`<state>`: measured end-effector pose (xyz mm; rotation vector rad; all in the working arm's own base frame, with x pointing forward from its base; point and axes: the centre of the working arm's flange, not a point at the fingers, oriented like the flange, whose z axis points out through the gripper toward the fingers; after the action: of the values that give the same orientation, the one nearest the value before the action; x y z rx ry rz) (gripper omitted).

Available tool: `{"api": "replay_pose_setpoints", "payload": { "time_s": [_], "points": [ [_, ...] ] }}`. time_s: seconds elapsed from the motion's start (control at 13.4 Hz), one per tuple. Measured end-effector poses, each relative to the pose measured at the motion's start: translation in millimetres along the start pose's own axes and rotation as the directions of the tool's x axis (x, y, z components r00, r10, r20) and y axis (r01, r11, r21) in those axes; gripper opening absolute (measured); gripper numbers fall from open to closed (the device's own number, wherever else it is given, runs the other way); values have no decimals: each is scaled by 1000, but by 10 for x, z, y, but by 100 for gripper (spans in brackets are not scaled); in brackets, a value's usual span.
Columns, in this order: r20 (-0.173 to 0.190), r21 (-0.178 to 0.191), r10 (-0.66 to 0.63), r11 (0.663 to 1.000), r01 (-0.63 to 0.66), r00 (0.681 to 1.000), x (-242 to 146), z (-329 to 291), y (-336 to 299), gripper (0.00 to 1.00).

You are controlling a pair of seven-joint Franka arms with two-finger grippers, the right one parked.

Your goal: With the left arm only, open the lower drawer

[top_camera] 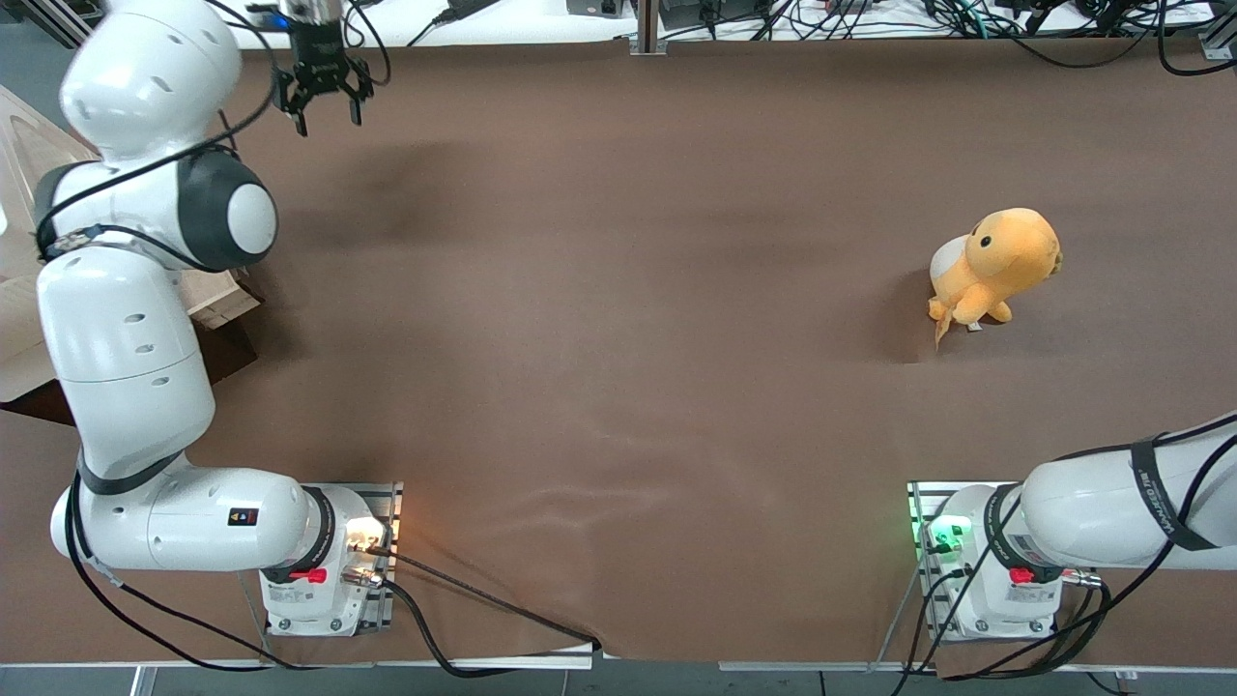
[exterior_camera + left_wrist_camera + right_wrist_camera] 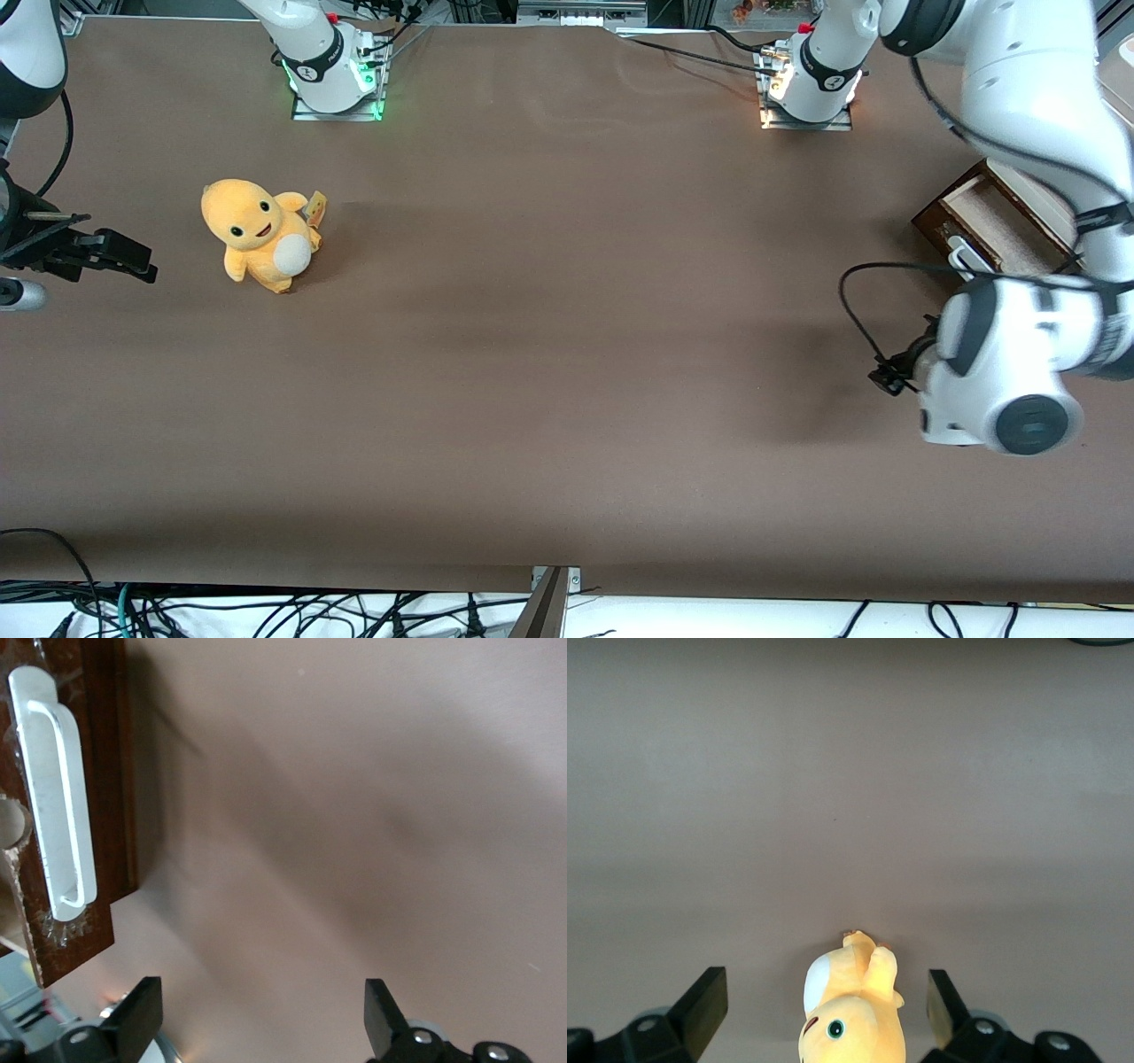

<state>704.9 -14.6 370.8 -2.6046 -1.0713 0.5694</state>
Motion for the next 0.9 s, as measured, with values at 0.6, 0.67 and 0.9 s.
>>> {"api": "replay_pose_setpoints", "payload": {
  "time_s": [0.6, 0.67, 0.9],
  "points": [
    [-285, -226, 460, 821, -525, 841, -292, -819, -1689, 100],
    [-317, -226, 484, 797, -561, 815, -386, -897, -1908, 100],
    [-389, -203, 525, 753, -626, 757, -763, -1133, -2064, 100]
  ]
}}
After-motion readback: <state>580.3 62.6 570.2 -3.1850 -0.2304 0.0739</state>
